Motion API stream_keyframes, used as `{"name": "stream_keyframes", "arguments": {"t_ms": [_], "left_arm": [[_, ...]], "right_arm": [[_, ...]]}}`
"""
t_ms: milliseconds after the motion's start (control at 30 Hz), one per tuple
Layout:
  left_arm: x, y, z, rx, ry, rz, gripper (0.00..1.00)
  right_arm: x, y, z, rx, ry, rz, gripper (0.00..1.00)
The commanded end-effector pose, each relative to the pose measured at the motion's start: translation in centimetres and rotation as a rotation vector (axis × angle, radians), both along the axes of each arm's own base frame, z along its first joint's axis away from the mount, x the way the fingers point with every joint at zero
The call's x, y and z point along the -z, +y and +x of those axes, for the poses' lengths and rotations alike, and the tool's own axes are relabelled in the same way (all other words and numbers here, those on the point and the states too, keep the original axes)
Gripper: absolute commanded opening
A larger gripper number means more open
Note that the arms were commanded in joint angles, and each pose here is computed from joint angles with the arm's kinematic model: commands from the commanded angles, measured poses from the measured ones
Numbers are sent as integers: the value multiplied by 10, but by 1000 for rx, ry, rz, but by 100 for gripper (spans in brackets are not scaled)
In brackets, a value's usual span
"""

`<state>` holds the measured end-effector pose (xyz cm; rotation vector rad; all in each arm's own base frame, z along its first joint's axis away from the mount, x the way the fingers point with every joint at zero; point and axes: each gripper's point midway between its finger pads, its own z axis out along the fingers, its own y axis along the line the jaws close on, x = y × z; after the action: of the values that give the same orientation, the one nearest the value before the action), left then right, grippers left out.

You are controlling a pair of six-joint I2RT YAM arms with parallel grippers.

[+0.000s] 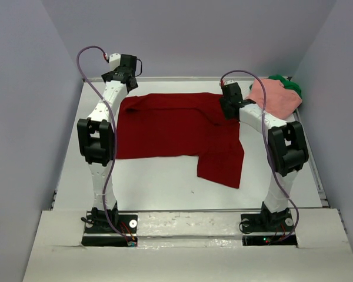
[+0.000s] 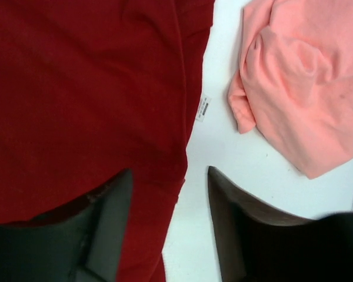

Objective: Fold and stack the t-shirts
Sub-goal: Fold the tshirt

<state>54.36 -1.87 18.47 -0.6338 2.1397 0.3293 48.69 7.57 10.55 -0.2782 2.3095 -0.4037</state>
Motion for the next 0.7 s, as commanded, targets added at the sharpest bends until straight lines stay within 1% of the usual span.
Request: {"name": "stream_keyframes", "arguments": {"t_ms": [0, 33, 67, 133, 200, 267, 300, 333, 367, 433, 467, 500, 533, 567, 600, 633, 667], "left_arm": [[-35, 0, -3, 7, -68, 2, 82], [-34, 1, -3, 6, -63, 6, 82], [-34, 1, -2, 6, -62, 6, 82], [-33, -1, -1, 10, -66, 0, 82], [-30, -2, 1, 12, -68, -10, 82], [-23, -6, 3, 20, -58, -17, 82], [-21, -8, 4, 22, -58, -19, 82], [-18, -8, 5, 23, -53, -17, 82], [-13, -9, 6, 23, -41, -12, 81], [-9, -9, 6, 20, -34, -10, 81], [-8, -11, 7, 26, -37, -11, 81], [-8, -13, 7, 32, -40, -10, 81], [-5, -13, 6, 30, -45, -10, 80], [-10, -15, 5, 34, -60, -17, 80], [-12, -18, 5, 54, -72, -24, 80], [-6, -21, 7, 75, -89, -32, 80], [-17, -27, 5, 115, -117, -54, 80]], "right_arm": [[-4, -8, -14, 118, -26, -40, 67], [-11, -9, -15, 129, -43, -35, 79], [-10, -9, -15, 129, -43, -35, 82], [-26, -6, -7, 114, -101, -14, 82], [-35, 4, 5, 63, -121, 6, 82], [-48, 11, 31, 34, -140, 28, 79], [-32, 26, 39, -17, -93, 65, 79], [-51, 27, 51, -22, -136, 99, 79], [-63, 32, 69, -39, -161, 127, 72], [-72, 50, 83, -110, -174, 171, 66], [-63, 52, 90, -131, -151, 183, 58], [-86, 64, 102, -184, -192, 215, 55], [-85, 60, 107, -186, -181, 217, 53], [-68, 65, 114, -201, -144, 218, 45], [-71, 59, 121, -193, -147, 221, 41], [-90, 51, 132, -182, -191, 216, 37], [-78, 43, 135, -167, -163, 203, 31]]}}
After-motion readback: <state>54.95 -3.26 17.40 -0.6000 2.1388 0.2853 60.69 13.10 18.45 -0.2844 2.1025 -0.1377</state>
